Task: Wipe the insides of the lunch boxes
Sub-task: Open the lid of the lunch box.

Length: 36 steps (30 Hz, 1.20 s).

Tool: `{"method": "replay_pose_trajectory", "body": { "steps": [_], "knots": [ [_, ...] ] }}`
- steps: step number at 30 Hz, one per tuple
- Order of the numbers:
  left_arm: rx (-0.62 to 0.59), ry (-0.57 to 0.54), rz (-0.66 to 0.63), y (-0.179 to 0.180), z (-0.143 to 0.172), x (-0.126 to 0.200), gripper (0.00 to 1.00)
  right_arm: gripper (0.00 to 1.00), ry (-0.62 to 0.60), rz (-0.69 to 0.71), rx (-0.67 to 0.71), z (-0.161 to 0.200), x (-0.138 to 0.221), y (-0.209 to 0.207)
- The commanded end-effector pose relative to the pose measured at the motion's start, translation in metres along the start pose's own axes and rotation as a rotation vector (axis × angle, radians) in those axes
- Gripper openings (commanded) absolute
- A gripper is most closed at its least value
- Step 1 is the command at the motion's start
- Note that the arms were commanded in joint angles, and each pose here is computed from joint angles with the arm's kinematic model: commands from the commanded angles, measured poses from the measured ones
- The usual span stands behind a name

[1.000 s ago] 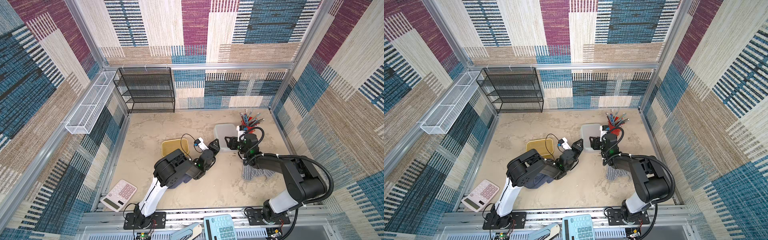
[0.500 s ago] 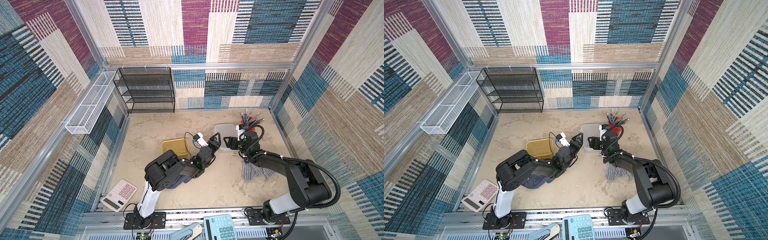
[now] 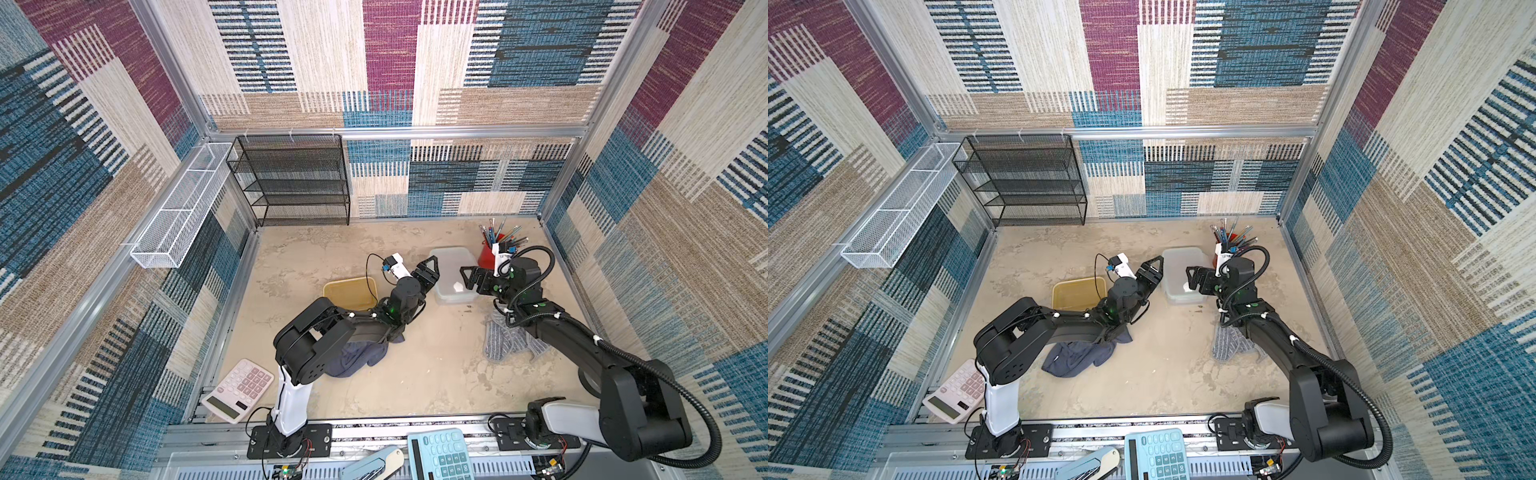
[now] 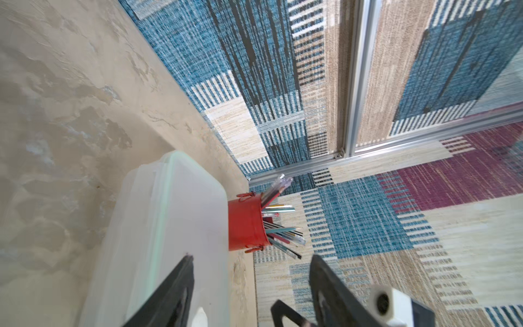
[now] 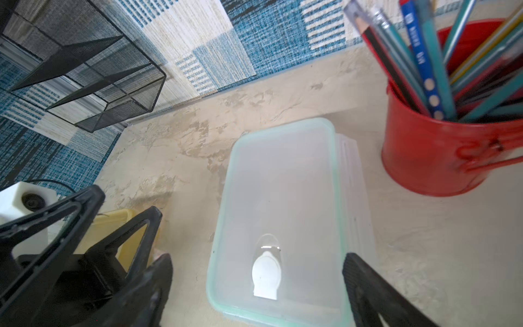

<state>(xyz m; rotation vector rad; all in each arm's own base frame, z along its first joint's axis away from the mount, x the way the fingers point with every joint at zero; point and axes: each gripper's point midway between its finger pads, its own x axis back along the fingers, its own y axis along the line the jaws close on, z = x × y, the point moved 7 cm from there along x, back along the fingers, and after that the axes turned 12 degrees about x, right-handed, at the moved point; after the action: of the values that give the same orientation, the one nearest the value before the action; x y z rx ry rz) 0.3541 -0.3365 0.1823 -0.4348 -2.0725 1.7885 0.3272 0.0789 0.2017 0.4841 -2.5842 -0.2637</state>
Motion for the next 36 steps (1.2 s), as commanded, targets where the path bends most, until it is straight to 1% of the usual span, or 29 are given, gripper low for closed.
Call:
{"method": "replay_pose_trajectory", "body": {
  "steps": [1,6,7,10,14,23,27,32,34,36],
  "knots": [
    [-0.050,0.049,-0.080,0.005,-0.002,-0.003,0.67,0.96,0.025,0.014,0.008,0.005,-0.002,-0.007],
    [-0.091,0.081,-0.162,0.001,-0.013,-0.009,0.72,0.97,0.039,-0.012,-0.017,0.017,-0.004,-0.013],
    [-0.099,0.095,-0.199,0.006,-0.015,-0.010,0.73,0.97,0.038,-0.021,-0.022,0.019,-0.004,-0.013],
    [-0.109,0.132,-0.257,0.012,-0.024,-0.015,0.75,0.97,0.044,-0.023,-0.037,0.027,-0.005,-0.019],
    [-0.123,0.196,-0.328,0.021,-0.027,-0.023,0.77,0.97,0.047,-0.037,-0.053,0.032,-0.009,-0.023],
    [-0.147,0.329,-0.399,0.044,-0.025,-0.039,0.78,0.97,0.071,-0.068,-0.074,0.034,-0.023,-0.025],
    [-0.160,0.371,-0.393,0.050,-0.024,-0.042,0.80,0.96,0.073,-0.072,-0.076,0.034,-0.026,-0.026],
    [-0.176,0.513,-0.350,0.049,-0.013,-0.058,0.80,0.95,0.079,-0.078,-0.076,0.033,-0.029,-0.026],
    [-0.175,0.537,-0.330,0.049,-0.010,-0.061,0.81,0.94,0.085,-0.077,-0.078,0.033,-0.029,-0.026],
    [-0.166,0.536,-0.302,0.049,-0.010,-0.062,0.81,0.95,0.086,-0.078,-0.077,0.033,-0.029,-0.026]
  ]
}}
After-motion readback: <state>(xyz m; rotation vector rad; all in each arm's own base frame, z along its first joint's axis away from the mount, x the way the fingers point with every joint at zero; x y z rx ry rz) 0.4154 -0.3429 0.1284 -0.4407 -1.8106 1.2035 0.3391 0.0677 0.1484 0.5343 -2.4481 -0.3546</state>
